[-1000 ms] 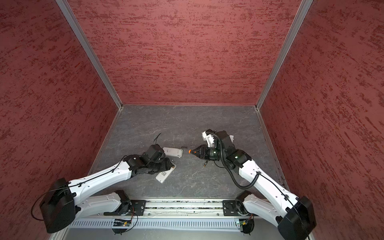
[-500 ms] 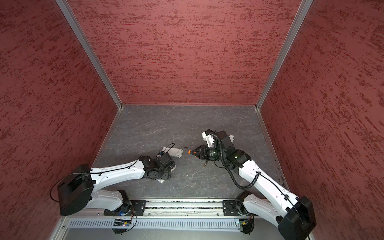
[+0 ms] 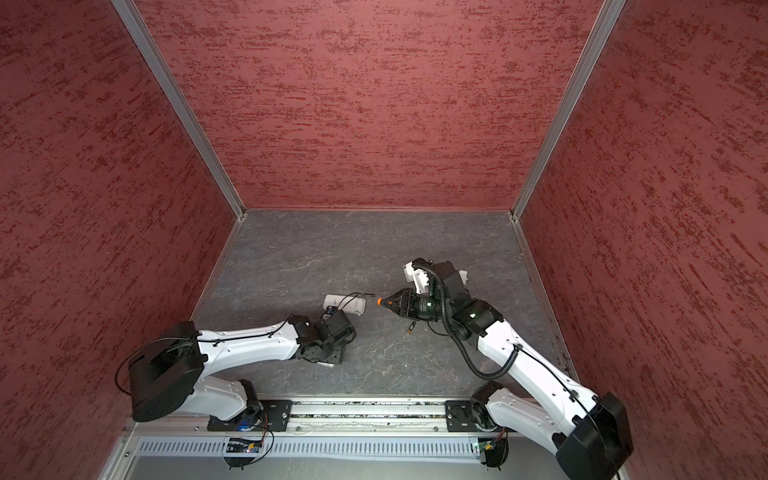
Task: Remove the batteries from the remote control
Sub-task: 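Move the left gripper down onto the open white remote and grasp it, then insert the screwdriver tip beside the top battery with the right gripper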
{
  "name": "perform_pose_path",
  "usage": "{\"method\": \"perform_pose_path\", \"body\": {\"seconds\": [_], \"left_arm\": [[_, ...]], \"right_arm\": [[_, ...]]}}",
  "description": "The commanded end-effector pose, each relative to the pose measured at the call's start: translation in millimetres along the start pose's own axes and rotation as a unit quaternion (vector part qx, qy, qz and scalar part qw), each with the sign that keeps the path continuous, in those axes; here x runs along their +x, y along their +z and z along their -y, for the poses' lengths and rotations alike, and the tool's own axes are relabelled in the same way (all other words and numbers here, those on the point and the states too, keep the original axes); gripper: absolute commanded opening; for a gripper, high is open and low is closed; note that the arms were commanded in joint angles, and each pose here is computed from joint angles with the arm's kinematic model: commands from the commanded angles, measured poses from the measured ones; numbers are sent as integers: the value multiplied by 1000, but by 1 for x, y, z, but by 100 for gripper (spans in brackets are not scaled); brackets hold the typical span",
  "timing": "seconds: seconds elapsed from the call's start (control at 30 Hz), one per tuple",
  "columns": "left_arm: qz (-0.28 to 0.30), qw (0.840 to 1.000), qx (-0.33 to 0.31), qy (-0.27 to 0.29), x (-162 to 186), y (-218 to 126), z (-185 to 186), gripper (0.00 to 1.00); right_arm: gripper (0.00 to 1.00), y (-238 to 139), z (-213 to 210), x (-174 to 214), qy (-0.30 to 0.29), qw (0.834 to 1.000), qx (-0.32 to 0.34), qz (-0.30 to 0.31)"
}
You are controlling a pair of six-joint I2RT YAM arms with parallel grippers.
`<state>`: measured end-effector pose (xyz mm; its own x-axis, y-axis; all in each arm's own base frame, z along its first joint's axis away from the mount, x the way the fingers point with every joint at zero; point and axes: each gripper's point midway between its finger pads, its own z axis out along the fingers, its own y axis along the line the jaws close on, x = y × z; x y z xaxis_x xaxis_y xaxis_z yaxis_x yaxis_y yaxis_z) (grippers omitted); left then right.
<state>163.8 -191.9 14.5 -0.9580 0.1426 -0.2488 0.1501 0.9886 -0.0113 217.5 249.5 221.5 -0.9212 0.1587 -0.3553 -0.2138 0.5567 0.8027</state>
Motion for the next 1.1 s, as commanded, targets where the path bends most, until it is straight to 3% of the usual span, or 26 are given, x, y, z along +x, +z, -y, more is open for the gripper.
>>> {"method": "perform_pose_path", "body": {"seconds": [0.0,0.1,0.23,0.6,0.93,1.07], "left_arm": [[-17,1000,6,21,12,12,4,54],[-10,999,24,35,12,13,13,43],[7,996,59,68,8,10,30,37],[20,980,115,159,8,2,84,37],[6,978,105,182,10,15,92,41],[-8,978,95,184,15,21,89,49]], "right_arm": [[0,-4,-4,-7,4,1000,0,26],[0,-5,1,-9,12,999,15,30],[0,-9,11,-10,22,998,50,34],[0,-14,35,-13,46,994,93,40],[0,-23,72,32,105,982,154,-27],[0,-30,79,44,128,976,174,-36]]}}
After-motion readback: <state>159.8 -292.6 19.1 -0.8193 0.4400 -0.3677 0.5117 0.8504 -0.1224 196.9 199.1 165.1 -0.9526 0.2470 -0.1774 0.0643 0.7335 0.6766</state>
